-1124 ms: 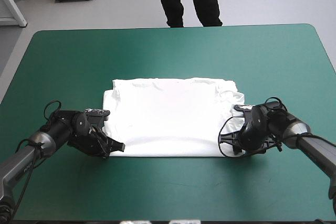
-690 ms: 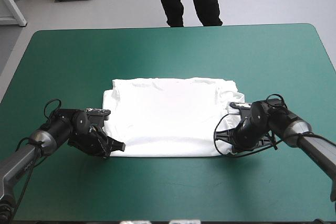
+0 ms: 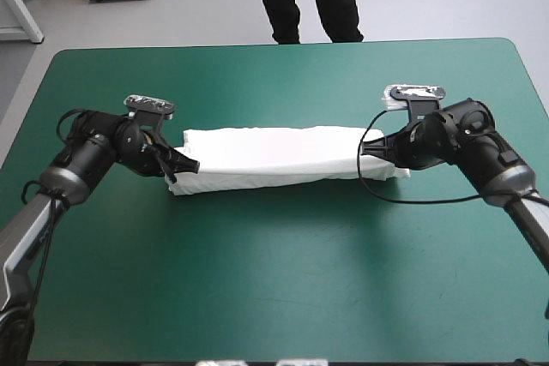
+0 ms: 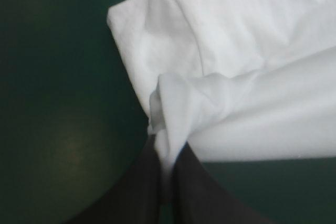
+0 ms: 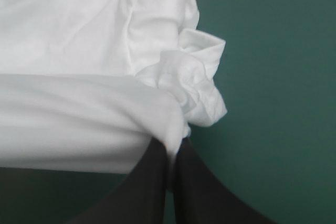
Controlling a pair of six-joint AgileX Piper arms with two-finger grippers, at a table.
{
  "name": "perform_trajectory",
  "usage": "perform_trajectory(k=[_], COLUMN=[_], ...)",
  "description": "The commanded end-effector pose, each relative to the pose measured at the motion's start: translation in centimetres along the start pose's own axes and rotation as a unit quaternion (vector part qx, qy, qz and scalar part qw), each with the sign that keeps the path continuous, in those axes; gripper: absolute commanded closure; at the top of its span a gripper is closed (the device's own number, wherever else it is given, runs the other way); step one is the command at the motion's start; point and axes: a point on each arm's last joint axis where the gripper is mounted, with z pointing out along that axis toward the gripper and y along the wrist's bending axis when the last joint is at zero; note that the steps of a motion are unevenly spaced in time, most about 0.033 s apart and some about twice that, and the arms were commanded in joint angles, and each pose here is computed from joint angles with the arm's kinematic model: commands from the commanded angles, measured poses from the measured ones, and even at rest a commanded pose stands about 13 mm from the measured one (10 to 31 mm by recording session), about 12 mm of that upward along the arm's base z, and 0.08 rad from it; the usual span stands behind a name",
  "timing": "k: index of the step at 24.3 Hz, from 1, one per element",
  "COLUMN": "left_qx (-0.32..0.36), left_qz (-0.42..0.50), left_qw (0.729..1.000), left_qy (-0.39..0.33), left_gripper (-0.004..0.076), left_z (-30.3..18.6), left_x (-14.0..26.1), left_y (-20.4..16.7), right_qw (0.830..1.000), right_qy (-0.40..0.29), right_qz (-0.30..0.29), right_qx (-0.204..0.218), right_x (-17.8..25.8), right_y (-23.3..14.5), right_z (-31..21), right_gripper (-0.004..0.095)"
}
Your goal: Fold the cloth
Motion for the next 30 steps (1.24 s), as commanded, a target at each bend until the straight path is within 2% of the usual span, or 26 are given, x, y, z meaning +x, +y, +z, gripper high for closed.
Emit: perform_trajectory(k=[1, 7, 12, 18, 20, 21, 22, 24, 25, 27, 30], left_qx=[-0.013, -0.013, -0.013, -0.007, -0.003, 0.014, 0.029, 0.019, 0.015, 0.005, 0.014], left_qz=[-0.001, -0.009, -0.010, -0.014, -0.015, -0.013, 0.003, 0.003, 0.005, 0.012, 0.007], left_qw=[0.998, 0.997, 0.997, 0.999, 1.000, 1.000, 0.999, 1.000, 0.999, 0.999, 0.998], left_qy=[-0.057, -0.072, -0.077, -0.035, -0.021, -0.012, -0.016, -0.024, -0.028, -0.033, -0.064], left_gripper=[0.0733, 0.0733, 0.0733, 0.0720, 0.0657, 0.0551, 0.0401, 0.0226, 0.0194, 0.0181, 0.0237], left_z=[-0.7, 1.2, 3.7, 8.4, 9.0, 9.1, 8.9, 7.9, 7.3, 6.0, 3.1], left_x=[-2.9, -6.8, -9.7, -10.0, -9.8, -9.7, -9.7, -9.8, -9.9, -9.9, -10.1], left_y=[0.2, 0.2, 0.1, -0.2, -0.3, -0.6, -0.9, -0.6, -0.4, -0.1, -0.4], right_qw=[0.998, 0.997, 0.998, 1.000, 1.000, 1.000, 0.999, 0.999, 0.999, 0.999, 0.999], right_qy=[-0.053, -0.065, -0.050, -0.014, -0.002, 0.006, 0.007, 0.002, -0.003, -0.010, -0.024], right_qz=[0.013, 0.025, 0.034, 0.017, 0.020, 0.024, 0.030, 0.022, 0.020, 0.017, 0.005], right_qx=[0.008, 0.014, -0.010, -0.012, -0.014, -0.017, -0.027, -0.036, -0.035, -0.033, -0.025], right_x=[-2.8, -6.1, -8.4, -9.0, -8.8, -8.7, -8.8, -9.1, -9.3, -9.5, -9.5], right_y=[-0.8, -1.4, -1.8, -1.8, -1.7, -1.7, -1.5, -1.3, -1.3, -1.3, -1.5], right_z=[-0.5, 1.6, 4.6, 9.3, 10.0, 10.4, 10.3, 9.4, 8.9, 7.6, 4.7], right_gripper=[0.0925, 0.0925, 0.0925, 0.0895, 0.0798, 0.0641, 0.0493, 0.0371, 0.0368, 0.0370, 0.0371])
